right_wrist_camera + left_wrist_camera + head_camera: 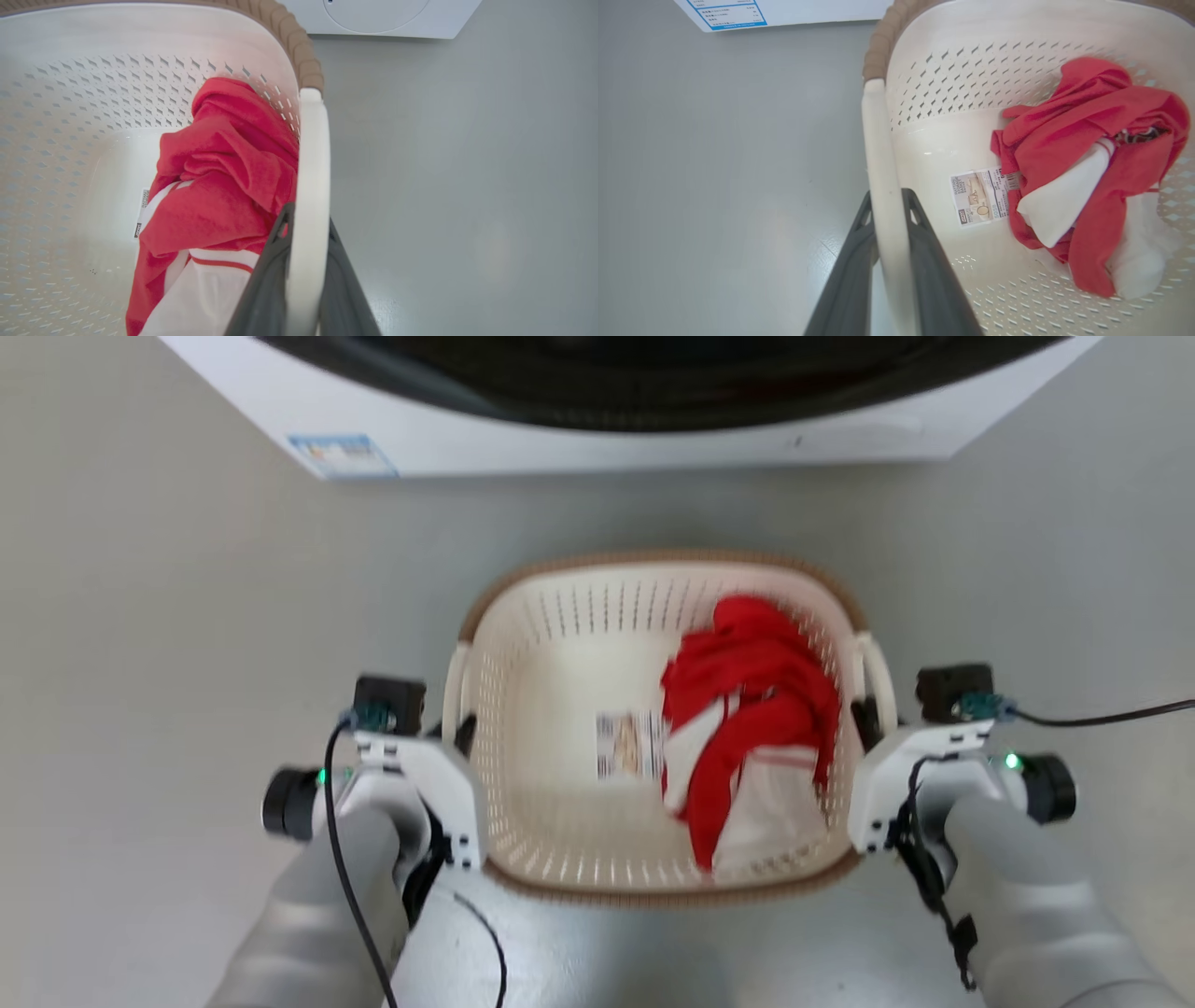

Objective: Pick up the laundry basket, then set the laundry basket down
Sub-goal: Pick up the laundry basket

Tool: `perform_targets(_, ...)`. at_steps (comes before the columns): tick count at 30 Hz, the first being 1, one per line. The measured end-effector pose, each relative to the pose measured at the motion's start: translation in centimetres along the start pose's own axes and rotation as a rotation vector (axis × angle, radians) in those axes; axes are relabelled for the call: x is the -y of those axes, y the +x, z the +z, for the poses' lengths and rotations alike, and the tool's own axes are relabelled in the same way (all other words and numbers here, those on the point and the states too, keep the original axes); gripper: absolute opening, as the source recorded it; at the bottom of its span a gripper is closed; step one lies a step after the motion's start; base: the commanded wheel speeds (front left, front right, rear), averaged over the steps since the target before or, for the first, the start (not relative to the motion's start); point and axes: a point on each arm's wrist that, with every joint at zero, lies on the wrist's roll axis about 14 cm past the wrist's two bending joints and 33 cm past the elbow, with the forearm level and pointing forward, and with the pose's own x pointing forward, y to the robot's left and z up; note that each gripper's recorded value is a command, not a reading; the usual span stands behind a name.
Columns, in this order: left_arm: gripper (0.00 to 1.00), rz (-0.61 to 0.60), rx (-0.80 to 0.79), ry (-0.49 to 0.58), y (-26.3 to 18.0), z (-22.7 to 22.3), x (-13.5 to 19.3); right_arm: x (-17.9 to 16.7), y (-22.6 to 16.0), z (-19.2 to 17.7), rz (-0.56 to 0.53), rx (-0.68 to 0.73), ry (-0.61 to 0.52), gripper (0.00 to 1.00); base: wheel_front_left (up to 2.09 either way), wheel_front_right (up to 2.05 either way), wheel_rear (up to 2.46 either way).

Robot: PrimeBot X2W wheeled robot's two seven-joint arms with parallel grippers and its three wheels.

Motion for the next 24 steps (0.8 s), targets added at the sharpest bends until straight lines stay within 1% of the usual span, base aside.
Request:
perform_targets(3, 0.00, 0.002, -0.008, -0.024, -1.9, -0.4, 0.5, -0.5, -1.9, 0.0, 0.004, -0.016, 0.001, 0.00, 0.00, 0.00, 0.00)
perform_targets(6, 0.00, -0.007, -0.026, -0.010, -3.7, -1.1, 1.1, -0.9, -3.8, 0.3, 0.005, -0.012, 0.003, 0.00, 0.00, 0.00, 0.00)
perform_targets(13, 0.00, -0.021, -0.019, 0.010, -7.5, -1.3, 2.6, -1.8, -8.2, -0.1, 0.008, -0.012, 0.017, 0.00, 0.00, 0.00, 0.00)
perform_targets(14, 0.00, -0.025, -0.018, 0.019, -8.5, -1.4, 3.0, -2.0, -9.4, 0.1, 0.008, -0.001, 0.013, 0.00, 0.00, 0.00, 0.00)
perform_targets(19, 0.00, -0.034, -0.012, 0.042, -10.6, -1.6, 3.8, -2.4, -11.8, 0.8, 0.007, 0.035, 0.003, 0.00, 0.00, 0.00, 0.00)
perform_targets(24, 0.00, -0.040, -0.005, 0.058, -12.4, -2.0, 4.5, -3.0, -13.8, 0.1, 0.011, 0.040, 0.000, 0.00, 0.00, 0.00, 0.00)
